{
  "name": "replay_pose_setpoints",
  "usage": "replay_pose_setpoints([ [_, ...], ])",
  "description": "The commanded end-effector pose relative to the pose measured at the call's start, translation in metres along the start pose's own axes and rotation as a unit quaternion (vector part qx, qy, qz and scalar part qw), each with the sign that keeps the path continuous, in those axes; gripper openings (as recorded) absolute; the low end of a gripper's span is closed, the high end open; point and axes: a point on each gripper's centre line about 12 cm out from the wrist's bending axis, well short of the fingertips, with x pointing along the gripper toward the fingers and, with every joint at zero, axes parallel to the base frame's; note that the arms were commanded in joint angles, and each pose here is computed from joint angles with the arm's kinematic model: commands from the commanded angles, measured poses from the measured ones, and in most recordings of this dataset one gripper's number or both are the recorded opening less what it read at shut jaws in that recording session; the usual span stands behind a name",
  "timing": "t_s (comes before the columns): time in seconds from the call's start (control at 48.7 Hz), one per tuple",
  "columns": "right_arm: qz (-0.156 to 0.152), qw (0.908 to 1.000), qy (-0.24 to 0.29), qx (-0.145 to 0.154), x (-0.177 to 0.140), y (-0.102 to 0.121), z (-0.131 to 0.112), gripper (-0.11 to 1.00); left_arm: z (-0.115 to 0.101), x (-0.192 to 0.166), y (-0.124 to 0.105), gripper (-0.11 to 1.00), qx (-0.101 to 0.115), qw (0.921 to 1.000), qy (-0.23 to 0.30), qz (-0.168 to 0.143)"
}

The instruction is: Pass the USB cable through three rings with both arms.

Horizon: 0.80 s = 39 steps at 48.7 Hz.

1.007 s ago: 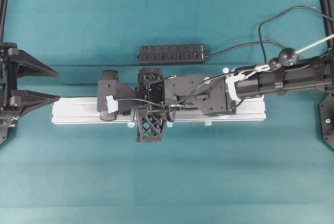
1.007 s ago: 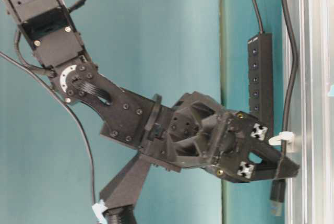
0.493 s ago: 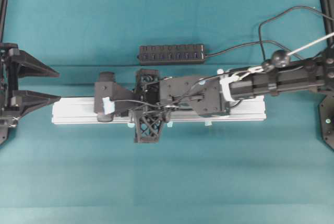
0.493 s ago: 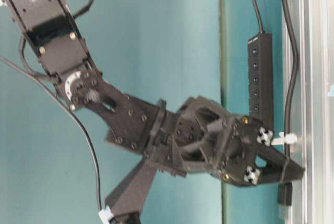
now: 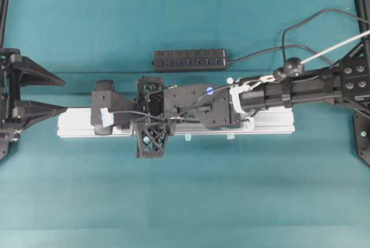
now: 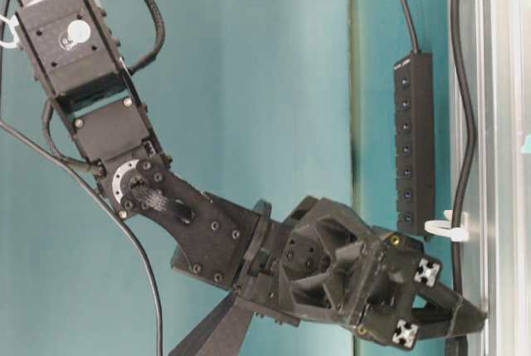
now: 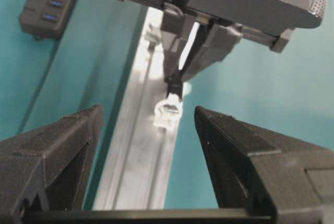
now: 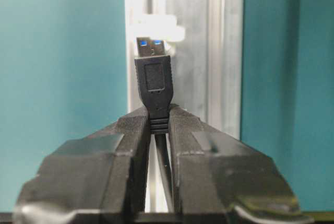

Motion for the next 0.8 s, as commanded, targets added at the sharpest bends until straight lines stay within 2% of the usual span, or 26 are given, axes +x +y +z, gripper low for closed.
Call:
replay_pose_setpoints([
  [0.0,0.004,1.0000,-0.009,0.001,-0.003,0.001,0.006,-0.07,0.003,0.000,0.000,0.78,-0.001,1.0000,-0.005,0.001],
  [0.534,0.012,0.9995,-0.027,0.016,0.007,0.000,0.021,-0.07,0.000,0.000,0.001,0.78,-0.001,1.0000,-0.003,0.001],
  [0.781,0.016,0.9989,-0.036,0.025,0.008,-0.002,0.027,-0.07,-0.009,0.003,0.002,0.78,0.000,0.9999,0.010,0.003],
])
